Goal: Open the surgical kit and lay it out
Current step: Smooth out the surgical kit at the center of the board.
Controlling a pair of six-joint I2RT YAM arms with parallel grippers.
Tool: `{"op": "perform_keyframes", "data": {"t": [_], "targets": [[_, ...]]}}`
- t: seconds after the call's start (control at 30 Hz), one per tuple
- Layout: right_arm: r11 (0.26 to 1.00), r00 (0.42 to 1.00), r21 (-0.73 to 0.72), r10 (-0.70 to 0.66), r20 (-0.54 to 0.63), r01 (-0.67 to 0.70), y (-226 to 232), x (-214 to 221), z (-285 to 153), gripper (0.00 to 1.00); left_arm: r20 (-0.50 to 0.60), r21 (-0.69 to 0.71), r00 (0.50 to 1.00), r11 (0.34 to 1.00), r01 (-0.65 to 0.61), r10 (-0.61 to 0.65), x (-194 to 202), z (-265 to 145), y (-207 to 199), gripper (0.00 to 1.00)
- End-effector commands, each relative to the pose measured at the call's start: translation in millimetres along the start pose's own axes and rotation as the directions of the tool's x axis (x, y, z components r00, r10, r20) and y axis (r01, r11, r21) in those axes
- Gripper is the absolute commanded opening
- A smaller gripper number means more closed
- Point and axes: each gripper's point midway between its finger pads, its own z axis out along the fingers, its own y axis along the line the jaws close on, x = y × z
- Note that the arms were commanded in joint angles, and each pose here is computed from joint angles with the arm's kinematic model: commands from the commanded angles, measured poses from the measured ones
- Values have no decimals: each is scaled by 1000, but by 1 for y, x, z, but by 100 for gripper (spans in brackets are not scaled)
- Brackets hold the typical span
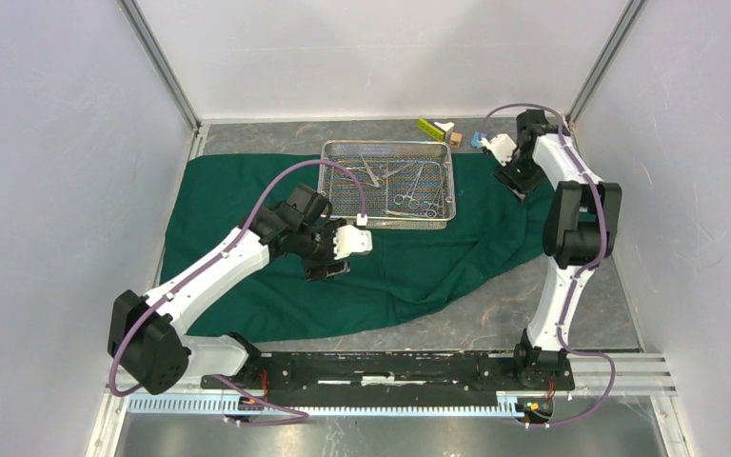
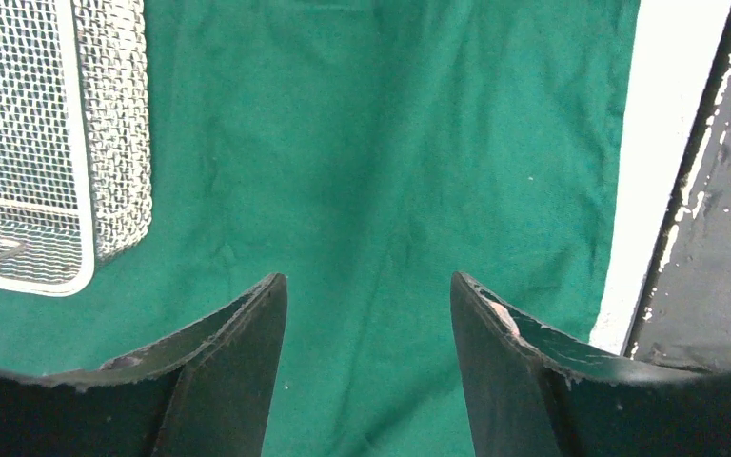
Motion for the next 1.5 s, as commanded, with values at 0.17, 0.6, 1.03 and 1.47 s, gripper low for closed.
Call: {"op": "perform_keyframes", "data": {"t": [0.17,0.6,1.03,1.47], "targets": [[971,954,141,149,261,-191,-16,17,-71,76,57,-127,997,990,55,-48,-18,0,28,80],[825,760,-88,551,344,-558,-13,77,-26,75,99,-259,974,939,224,-205,-21,17,62,90],[755,718,-45,639,277,-654,-52,93,13,73,110,-202,953,933,299,-281,-25,40,63,94],[744,710,-106,664,234,-660,-50,93,38,62,109,-199,956,936,291,-274,-23,46,65,97]]}}
